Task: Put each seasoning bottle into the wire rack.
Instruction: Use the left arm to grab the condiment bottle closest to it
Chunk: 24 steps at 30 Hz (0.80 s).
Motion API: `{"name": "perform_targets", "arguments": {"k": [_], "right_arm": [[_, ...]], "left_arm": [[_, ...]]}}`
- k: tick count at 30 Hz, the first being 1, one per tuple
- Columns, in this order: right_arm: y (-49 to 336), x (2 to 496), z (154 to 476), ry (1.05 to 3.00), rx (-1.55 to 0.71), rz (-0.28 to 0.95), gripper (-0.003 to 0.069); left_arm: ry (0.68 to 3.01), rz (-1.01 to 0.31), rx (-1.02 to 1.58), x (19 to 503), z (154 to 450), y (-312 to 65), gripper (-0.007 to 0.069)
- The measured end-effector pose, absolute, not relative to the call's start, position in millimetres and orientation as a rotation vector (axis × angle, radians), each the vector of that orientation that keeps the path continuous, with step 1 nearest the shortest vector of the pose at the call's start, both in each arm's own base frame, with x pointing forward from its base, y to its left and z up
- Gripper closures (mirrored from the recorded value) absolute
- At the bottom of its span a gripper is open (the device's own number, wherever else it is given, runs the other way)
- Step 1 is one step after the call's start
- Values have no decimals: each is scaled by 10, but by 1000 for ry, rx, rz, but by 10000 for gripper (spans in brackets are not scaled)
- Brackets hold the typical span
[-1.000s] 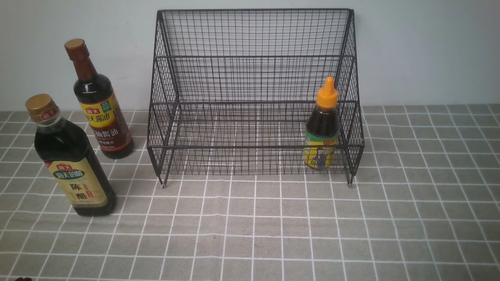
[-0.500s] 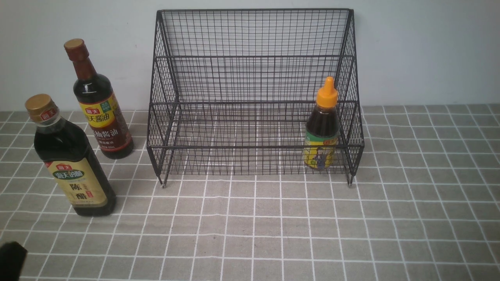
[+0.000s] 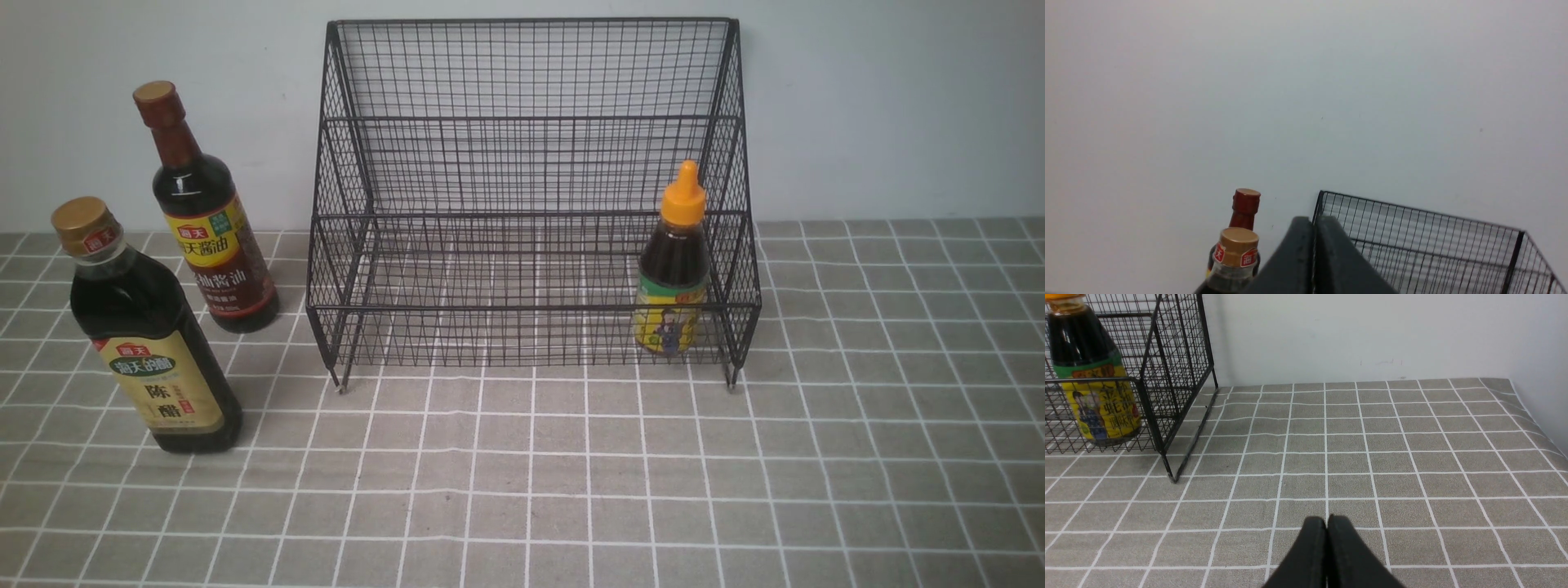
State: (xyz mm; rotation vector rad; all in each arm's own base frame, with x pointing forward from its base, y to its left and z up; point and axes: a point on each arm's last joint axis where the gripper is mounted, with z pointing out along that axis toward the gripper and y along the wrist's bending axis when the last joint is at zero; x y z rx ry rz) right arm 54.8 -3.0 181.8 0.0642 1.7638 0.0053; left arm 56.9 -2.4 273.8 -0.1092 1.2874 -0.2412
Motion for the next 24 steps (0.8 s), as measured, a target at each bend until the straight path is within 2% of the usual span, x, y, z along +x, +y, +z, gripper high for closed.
{"name": "perform_targets", "arguments": {"k": [5, 9, 13, 14, 16, 17, 20, 24], "right_arm": [[-30, 548, 1818, 1764, 64, 5, 671], [-30, 548, 1818, 1764, 64, 5, 671], [-30, 548, 1818, 1764, 64, 5, 671], [-30, 548, 1818, 1764, 64, 5, 671], [-30, 548, 1818, 1764, 64, 5, 671], [-30, 548, 1818, 1764, 64, 5, 671], [-30, 548, 1818, 1764, 64, 5, 671], [-30, 548, 1818, 1764, 64, 5, 671]], "left_arm": [[1449, -124, -3, 858, 3053, -63, 629], [1540, -73, 44, 1215, 3245, -93, 570], [1603, -60, 48, 1583, 3394, -114, 426], [1605, -57, 45, 1600, 3401, -109, 411], [1623, -38, 7, 1764, 3467, -59, 321], [1626, -35, -5, 1805, 3483, -44, 314], [1648, -16, -130, 2004, 3522, 123, 200], [1690, -21, -187, 2194, 3453, 191, 130]]}}
